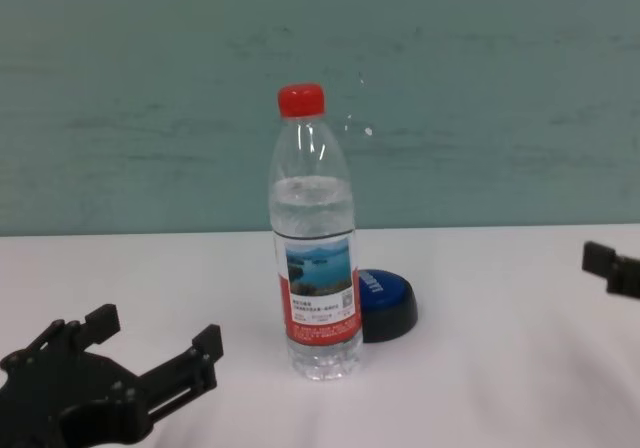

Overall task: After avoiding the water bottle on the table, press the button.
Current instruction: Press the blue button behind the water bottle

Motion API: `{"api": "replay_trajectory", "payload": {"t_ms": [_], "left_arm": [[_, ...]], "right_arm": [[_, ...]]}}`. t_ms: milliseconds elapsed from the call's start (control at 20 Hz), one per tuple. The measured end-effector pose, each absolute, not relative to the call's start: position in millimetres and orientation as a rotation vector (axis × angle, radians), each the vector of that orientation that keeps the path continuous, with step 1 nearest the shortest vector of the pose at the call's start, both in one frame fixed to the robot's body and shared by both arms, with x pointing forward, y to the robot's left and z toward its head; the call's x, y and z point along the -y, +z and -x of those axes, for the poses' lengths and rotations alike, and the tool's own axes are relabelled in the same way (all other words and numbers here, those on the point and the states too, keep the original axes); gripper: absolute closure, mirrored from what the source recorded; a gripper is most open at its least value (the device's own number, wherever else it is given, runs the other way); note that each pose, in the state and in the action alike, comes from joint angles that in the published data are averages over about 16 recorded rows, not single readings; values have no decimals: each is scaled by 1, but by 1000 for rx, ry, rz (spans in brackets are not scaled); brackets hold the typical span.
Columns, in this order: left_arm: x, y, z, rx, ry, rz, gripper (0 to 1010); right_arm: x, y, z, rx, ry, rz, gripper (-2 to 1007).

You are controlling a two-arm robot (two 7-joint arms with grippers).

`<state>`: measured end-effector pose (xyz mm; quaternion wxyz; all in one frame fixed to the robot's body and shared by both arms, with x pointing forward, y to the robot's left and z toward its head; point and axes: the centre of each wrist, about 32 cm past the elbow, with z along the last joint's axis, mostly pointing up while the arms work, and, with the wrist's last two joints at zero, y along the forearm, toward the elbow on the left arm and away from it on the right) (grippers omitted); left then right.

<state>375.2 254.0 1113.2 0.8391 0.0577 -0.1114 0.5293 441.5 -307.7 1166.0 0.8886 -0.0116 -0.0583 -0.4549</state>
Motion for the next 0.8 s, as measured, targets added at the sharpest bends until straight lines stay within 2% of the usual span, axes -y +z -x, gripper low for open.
{"api": "replay_trajectory", "payload": {"t_ms": [450, 800], "left_arm": [[-254, 1113, -375, 236, 1119, -122, 10], [-254, 1113, -375, 236, 1119, -122, 10]], "right_arm": [[291, 1175, -488, 141, -916, 22, 1], [283, 1176, -514, 137, -900, 26, 1]]}}
